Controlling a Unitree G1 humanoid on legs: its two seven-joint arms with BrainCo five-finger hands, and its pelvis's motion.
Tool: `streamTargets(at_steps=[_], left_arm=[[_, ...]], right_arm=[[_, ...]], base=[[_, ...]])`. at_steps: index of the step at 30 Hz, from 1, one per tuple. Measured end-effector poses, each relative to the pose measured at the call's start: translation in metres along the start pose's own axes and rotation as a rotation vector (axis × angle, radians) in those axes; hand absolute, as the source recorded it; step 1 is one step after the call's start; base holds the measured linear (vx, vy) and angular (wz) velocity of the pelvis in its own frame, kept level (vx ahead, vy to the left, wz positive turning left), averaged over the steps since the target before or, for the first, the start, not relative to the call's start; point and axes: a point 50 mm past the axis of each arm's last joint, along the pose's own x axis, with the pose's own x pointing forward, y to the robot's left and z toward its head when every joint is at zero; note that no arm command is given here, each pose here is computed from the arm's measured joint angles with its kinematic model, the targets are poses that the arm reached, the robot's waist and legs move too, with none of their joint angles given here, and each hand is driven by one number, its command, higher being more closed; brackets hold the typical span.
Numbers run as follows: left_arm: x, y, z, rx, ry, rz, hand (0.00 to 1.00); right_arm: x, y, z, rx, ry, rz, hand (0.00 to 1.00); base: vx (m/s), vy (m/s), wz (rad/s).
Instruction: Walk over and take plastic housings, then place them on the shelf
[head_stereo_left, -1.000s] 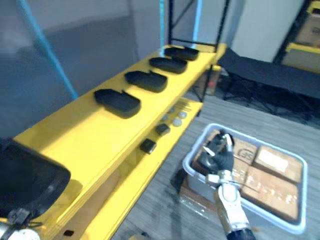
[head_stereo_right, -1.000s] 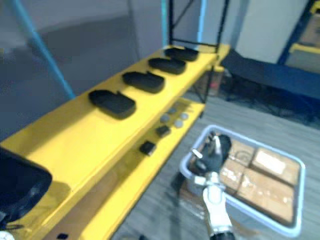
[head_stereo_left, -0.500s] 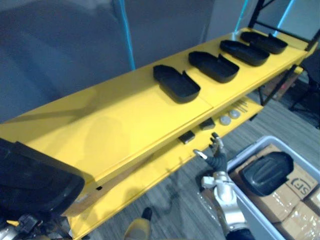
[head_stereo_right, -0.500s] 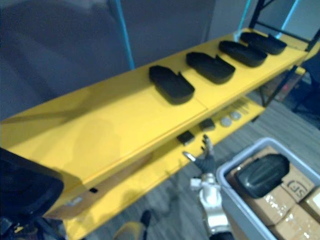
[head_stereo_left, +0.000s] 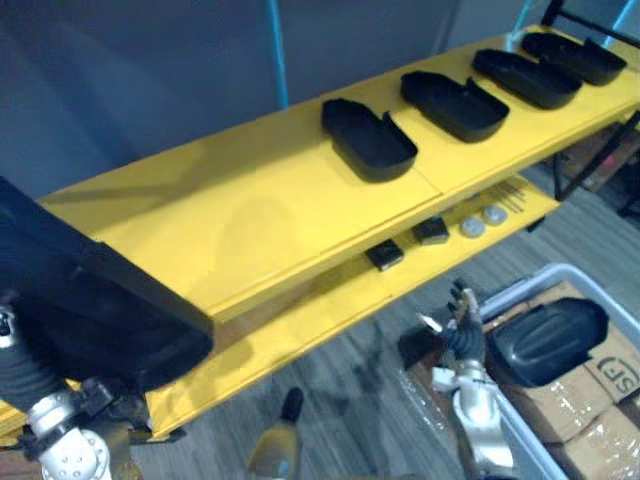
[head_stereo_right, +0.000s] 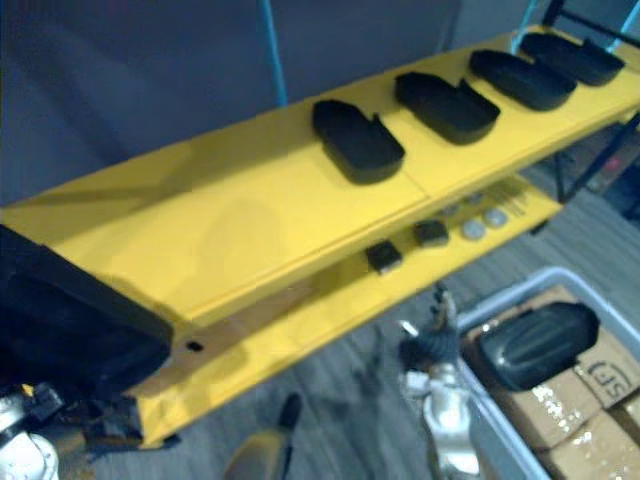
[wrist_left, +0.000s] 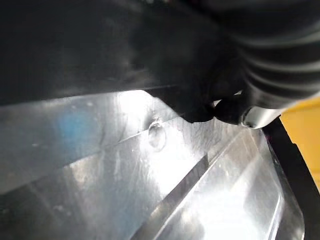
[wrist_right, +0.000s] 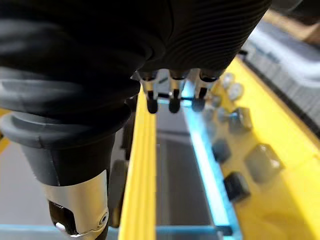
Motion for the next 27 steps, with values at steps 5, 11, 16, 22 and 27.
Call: streamTargets(at_steps=[5, 11, 16, 22, 27], left_arm=[[0.008, -0.004, 0.022, -0.015, -0.129, -0.054, 1.00], [0.027, -0.025, 0.043, -0.042, -0.276, -0.189, 1.00], [0.048, -0.044, 0.044, -0.072, -0.323, -0.183, 1.00], [0.043, -0.053, 0.018, -0.132, -0.197, -0.138, 1.00], [0.030, -0.055, 0.020, -0.150, -0.183, -0.163, 1.00]], right_arm=[[-0.001, 0.004, 0.006, 0.035, -0.040, -0.011, 0.00], [0.008, 0.005, 0.028, 0.056, -0.158, -0.067, 0.00], [0.017, -0.007, 0.045, 0.031, -0.260, -0.118, 0.00], [0.027, -0.033, 0.069, -0.058, -0.384, -0.145, 0.00], [0.039, -0.040, 0.089, -0.090, -0.465, -0.133, 0.00]], base=[[0.04, 0.044, 0.11], [0.12, 0.207, 0.20], [0.04, 0.095, 0.11], [0.16, -0.194, 0.40], [0.13, -0.154, 0.11]])
